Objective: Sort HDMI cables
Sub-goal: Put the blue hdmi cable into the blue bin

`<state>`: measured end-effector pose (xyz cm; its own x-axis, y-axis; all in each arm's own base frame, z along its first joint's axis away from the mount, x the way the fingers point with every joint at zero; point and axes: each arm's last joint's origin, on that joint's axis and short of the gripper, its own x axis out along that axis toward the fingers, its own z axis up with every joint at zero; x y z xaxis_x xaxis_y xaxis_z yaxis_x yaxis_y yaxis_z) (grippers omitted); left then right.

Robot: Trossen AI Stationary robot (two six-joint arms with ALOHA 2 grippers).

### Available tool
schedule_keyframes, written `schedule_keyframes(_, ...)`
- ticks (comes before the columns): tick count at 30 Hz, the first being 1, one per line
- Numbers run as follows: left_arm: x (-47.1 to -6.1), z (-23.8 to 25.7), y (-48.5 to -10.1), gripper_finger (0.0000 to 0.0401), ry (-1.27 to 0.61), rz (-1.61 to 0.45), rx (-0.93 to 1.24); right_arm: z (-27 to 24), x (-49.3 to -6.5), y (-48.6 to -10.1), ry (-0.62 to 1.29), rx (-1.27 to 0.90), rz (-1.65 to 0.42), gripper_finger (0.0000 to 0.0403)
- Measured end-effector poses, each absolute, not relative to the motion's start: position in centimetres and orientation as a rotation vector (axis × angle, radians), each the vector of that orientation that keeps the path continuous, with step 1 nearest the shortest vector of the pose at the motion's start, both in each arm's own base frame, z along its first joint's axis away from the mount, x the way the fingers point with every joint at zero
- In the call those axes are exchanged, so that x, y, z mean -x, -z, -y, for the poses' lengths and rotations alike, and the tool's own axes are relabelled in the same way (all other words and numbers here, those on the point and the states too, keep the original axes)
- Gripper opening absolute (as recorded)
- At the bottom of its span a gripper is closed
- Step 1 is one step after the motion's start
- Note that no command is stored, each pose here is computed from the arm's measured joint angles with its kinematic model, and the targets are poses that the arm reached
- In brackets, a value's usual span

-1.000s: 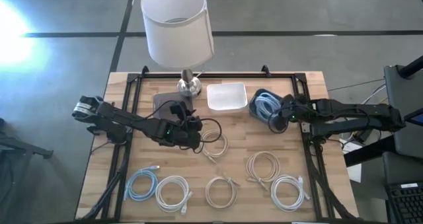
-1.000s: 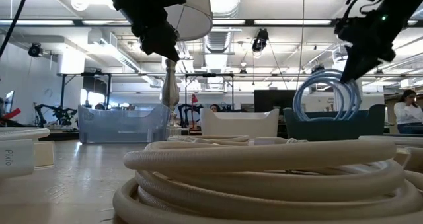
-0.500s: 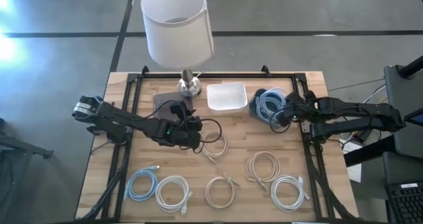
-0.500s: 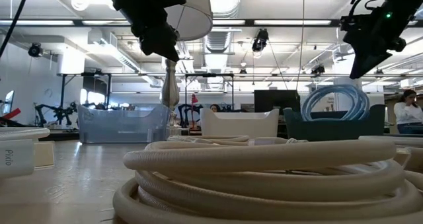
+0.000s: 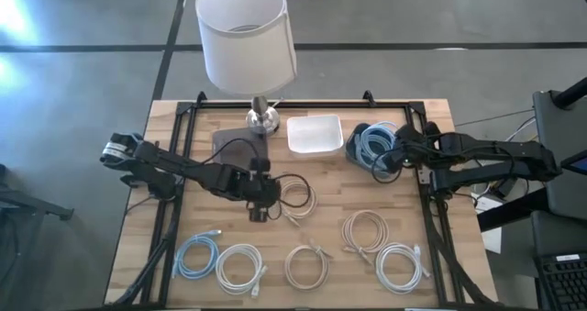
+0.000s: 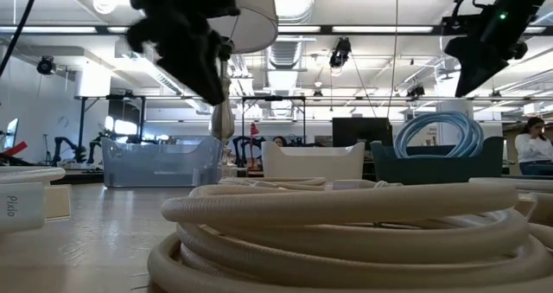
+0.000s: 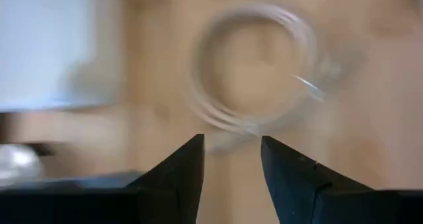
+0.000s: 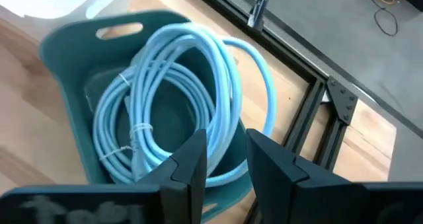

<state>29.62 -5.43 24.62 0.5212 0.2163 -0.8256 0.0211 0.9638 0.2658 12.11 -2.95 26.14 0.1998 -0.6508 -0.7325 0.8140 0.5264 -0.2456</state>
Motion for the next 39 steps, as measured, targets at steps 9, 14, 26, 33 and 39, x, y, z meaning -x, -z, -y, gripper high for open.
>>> schedule_keyframes(9,-26.0,5.4,-23.2,0.0142,-0.058,-1.436,-0.033,3.2,-15.6,-28.5,1.011,-0.263,-0.793,0.0108)
schedule_keyframes(14,-24.0,6.6,-21.6,0.0125,-0.094,-1.616,0.176,3.4,-18.2,-28.7,0.977,-0.227,-0.793,0.0102)
schedule_keyframes(26,-19.4,10.8,-18.1,0.0134,-0.138,-1.895,0.418,3.4,-26.8,-26.1,0.764,-0.11,-1.029,0.0131)
schedule_keyframes(33,-17.7,12.6,-17.0,0.0163,-0.191,-1.92,0.406,3.8,-32.1,-24.7,0.707,0.001,-1.124,0.0152)
schedule_keyframes(39,-17.4,13.0,-14.9,0.0174,-0.164,-1.839,0.453,3.8,-35.4,-23.5,0.575,0.053,-1.218,0.0159)
